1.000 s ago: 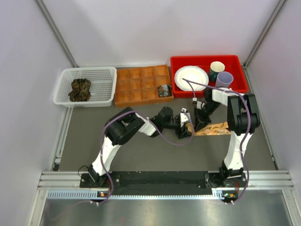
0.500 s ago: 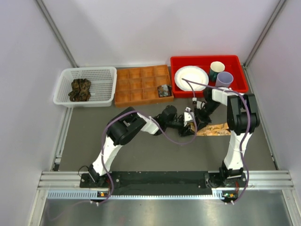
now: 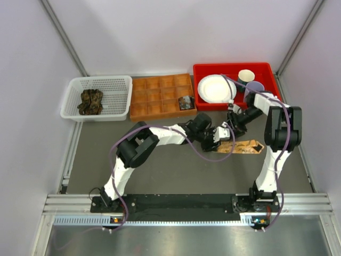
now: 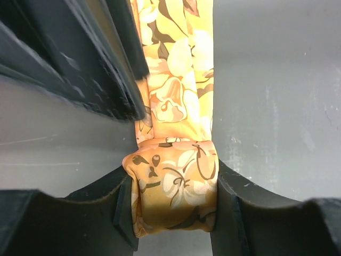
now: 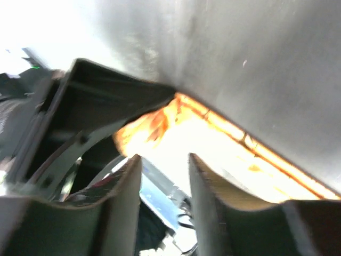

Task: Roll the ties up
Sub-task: Roll the tie at the center of the board.

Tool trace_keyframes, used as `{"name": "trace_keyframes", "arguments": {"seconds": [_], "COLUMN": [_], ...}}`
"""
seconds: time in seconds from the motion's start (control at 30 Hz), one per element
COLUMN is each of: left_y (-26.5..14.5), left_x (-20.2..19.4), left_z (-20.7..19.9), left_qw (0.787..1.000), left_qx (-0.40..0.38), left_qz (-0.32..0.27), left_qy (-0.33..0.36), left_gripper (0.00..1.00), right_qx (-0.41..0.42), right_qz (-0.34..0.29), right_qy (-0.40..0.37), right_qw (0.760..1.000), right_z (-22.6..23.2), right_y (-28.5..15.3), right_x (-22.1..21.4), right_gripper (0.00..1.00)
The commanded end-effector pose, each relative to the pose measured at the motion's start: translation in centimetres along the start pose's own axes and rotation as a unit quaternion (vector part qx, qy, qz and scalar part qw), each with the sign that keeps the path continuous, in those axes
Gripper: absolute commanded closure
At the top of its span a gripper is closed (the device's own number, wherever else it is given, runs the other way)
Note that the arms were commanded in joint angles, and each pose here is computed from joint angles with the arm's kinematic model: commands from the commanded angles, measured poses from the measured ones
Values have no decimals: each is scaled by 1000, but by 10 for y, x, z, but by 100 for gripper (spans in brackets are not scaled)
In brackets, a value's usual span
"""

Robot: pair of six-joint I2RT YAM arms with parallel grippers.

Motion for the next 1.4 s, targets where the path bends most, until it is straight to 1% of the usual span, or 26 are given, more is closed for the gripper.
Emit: {"name": "trace_keyframes", "arguments": {"seconds": [0.0, 0.1, 0.23, 0.3, 0.43, 0.5, 0.6, 0.63, 0.67, 0.77, 0.8, 0.87, 0.9, 0.97, 1.0, 1.03, 1.07, 1.1, 1.2, 1.23, 1.3, 1.33, 1.37], "left_y": [-31, -33, -33, -32, -31, -31, -30, -29, -29, -27, -26, -25, -21, -20, -16, -15, -14, -12, -12, -10, -12, -10, -10], "left_x": [-144, -142, -142, -143, -145, -145, -145, -145, -145, -146, -142, -141, -131, -122, -110, -104, -100, -90, -73, -61, -56, -46, -47], "left_z": [-15, -18, -19, -20, -20, -21, -22, -23, -23, -24, -26, -28, -23, -26, -17, -20, -18, -12, -14, -11, -15, -13, -13], "left_qw": [956, 954, 951, 951, 950, 949, 950, 950, 950, 952, 955, 959, 967, 974, 981, 983, 986, 989, 994, 996, 995, 995, 995], "left_qx": [13, 5, 3, 2, 2, 3, 2, 1, 1, -5, -13, -19, -14, -29, -18, -33, -34, -29, -51, -53, -68, -67, -68], "left_qz": [281, 291, 300, 302, 306, 306, 306, 305, 303, 297, 288, 272, 244, 210, 174, 156, 141, 115, 56, 24, -6, -34, -44], "left_qy": [-82, -77, -71, -69, -68, -67, -67, -67, -67, -71, -72, -73, -71, -79, -81, -87, -86, -86, -85, -69, -76, -60, -59], "left_gripper": [100, 100, 99, 98, 98, 98, 96, 96, 94, 80, 70, 61, 54, 47, 44, 39, 37, 36, 31, 30, 28, 27, 24], "right_qx": [87, 99, 100, 97, 97, 84, 56, 36, 24, -7, -20, -56, -63, -78, -84, -97, -104, -111, -131, -142, -150, -157, -158], "right_qz": [-71, -70, -65, -58, -69, -55, -39, -33, -28, -10, -5, 1, 2, 12, 11, 15, 16, 17, 23, 26, 29, 29, 31], "right_qy": [-28, -25, -19, -15, -16, -21, -17, -17, -15, -10, -6, -4, -3, 4, 5, 8, 11, 13, 14, 15, 15, 14, 15], "right_qw": [993, 992, 993, 993, 993, 995, 998, 999, 999, 1000, 1000, 998, 998, 997, 996, 995, 994, 994, 991, 989, 988, 987, 987], "right_z": [41, 44, 43, 41, 39, 37, 28, 21, 18, 7, 3, -6, -8, -14, -17, -21, -23, -26, -31, -34, -36, -37, -37], "right_y": [-23, -11, 10, 18, 29, 35, 39, 40, 40, 42, 43, 41, 41, 41, 40, 39, 38, 37, 34, 33, 32, 30, 30], "right_x": [7, 3, -3, -5, 0, -2, -7, -9, -11, -17, -19, -22, -21, -23, -23, -25, -25, -25, -26, -26, -27, -26, -26], "right_gripper": [56, 55, 59, 59, 59, 64, 84, 99, 100, 100, 100, 100, 100, 100, 100, 100, 100, 100, 100, 100, 100, 100, 100]}}
Point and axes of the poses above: each gripper's point midway between its finger pads, its own y axis out along the fingers, its own z axis along the line the jaws close on, x = y × z, the point moved 3 cm from there along -y, back along the fingers, and after that the axes turned 15 degrees about -y, right-handed, at the moved point
